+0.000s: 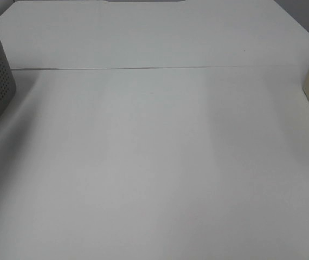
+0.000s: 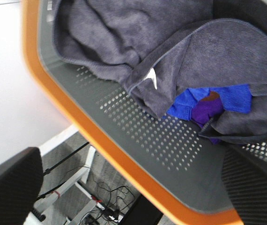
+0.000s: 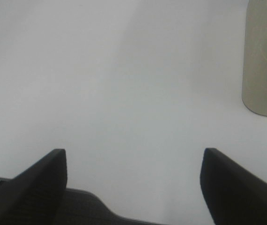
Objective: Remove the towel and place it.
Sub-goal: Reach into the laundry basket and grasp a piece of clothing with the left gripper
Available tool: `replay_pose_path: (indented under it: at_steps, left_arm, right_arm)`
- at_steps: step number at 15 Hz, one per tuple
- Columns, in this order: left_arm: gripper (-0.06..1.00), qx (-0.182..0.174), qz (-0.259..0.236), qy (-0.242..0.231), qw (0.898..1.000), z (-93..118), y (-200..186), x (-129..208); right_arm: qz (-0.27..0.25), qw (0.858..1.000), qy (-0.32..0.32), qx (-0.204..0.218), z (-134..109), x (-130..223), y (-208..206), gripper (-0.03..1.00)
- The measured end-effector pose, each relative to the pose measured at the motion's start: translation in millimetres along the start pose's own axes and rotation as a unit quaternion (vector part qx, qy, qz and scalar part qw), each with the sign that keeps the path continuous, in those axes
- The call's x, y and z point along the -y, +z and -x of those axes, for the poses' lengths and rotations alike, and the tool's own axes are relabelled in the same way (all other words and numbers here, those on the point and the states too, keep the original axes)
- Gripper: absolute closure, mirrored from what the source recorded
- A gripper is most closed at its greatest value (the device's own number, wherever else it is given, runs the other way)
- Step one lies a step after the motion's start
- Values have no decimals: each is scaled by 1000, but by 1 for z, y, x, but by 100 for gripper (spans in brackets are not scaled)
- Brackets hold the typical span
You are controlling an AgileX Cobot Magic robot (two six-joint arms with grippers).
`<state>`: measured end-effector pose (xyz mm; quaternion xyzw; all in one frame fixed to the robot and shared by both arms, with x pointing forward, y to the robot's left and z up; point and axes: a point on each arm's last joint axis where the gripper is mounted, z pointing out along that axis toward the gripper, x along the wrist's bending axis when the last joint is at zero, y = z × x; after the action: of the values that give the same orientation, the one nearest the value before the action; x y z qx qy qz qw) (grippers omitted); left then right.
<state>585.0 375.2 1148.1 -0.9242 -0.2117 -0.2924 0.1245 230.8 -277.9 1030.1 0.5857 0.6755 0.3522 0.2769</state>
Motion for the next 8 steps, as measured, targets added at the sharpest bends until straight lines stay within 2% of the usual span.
replay_pose_path:
  at_steps: [2,4,7,8]
  left_arm:
    - [-3,25,-15,1,1000,-13,50,3]
    - [-3,38,-36,21,998,-16,99,11]
    - [-3,7,-35,33,999,-22,150,17]
    - [-3,7,-37,43,998,-20,161,18]
  right_arm:
    - [0,1000,0,0,0,0,0,21]
    - [0,1000,0,0,0,0,0,21]
    - [0,1000,0,0,0,0,0,21]
    - [0,1000,0,0,0,0,0,21]
